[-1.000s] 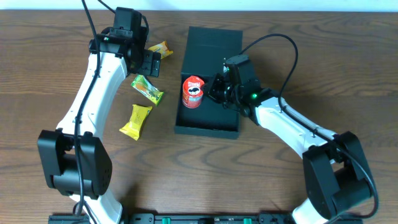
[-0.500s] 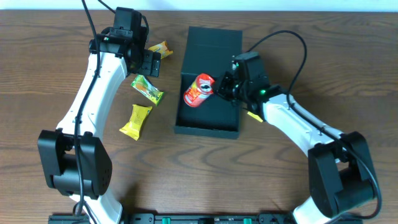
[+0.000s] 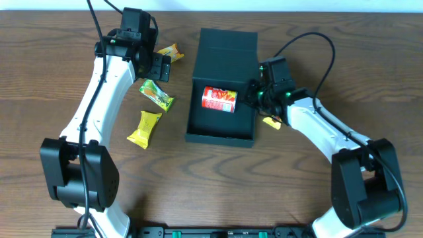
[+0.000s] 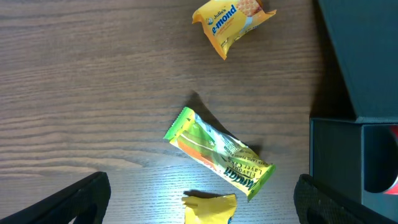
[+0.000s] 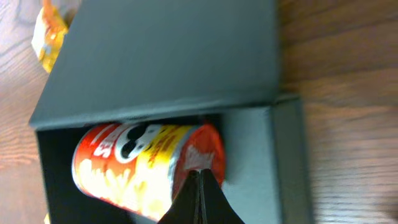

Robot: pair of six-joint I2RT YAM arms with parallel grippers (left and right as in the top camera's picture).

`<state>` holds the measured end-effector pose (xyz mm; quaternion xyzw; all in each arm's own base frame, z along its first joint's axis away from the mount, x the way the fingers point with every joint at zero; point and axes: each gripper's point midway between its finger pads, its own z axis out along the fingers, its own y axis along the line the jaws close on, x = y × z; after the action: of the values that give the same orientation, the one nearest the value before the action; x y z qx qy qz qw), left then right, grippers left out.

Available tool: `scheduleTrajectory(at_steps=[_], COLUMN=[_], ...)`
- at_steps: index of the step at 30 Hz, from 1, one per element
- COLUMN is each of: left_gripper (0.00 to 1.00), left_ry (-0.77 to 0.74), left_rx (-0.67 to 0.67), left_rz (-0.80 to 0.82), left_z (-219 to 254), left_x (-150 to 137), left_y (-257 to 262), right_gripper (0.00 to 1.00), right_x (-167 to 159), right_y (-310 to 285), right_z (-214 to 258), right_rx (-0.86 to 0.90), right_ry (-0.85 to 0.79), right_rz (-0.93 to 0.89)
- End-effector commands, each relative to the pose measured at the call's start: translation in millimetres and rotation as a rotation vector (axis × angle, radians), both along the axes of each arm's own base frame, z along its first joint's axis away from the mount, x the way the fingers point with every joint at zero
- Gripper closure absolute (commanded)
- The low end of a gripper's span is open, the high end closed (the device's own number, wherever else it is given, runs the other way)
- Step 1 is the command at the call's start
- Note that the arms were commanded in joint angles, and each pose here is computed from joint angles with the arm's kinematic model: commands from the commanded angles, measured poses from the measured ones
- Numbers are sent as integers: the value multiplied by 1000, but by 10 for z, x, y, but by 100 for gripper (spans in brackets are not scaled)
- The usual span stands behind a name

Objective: Pack container
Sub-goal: 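Lower the right gripper onto the yellow Apollo bar and grasp it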

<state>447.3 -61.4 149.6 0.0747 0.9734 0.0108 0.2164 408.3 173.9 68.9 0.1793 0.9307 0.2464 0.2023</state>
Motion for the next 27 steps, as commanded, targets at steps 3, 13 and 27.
scheduleTrajectory(at_steps=[3, 13, 27], left_gripper=[5, 5, 5], left_ry=[-23, -24, -24], left_rx=[-2, -2, -1], left_rz=[14, 14, 14], left_z=[82, 83, 83], left_x=[50, 52, 52], left_y=[11, 11, 12], right_gripper=[99, 69, 76], right_x=[300, -573, -773], right_y=[-175, -1167, -1043], right_z=[409, 770, -285], right_rx=[-31, -508, -402], right_ry=[-81, 352, 394], right_rz=[-6, -258, -308])
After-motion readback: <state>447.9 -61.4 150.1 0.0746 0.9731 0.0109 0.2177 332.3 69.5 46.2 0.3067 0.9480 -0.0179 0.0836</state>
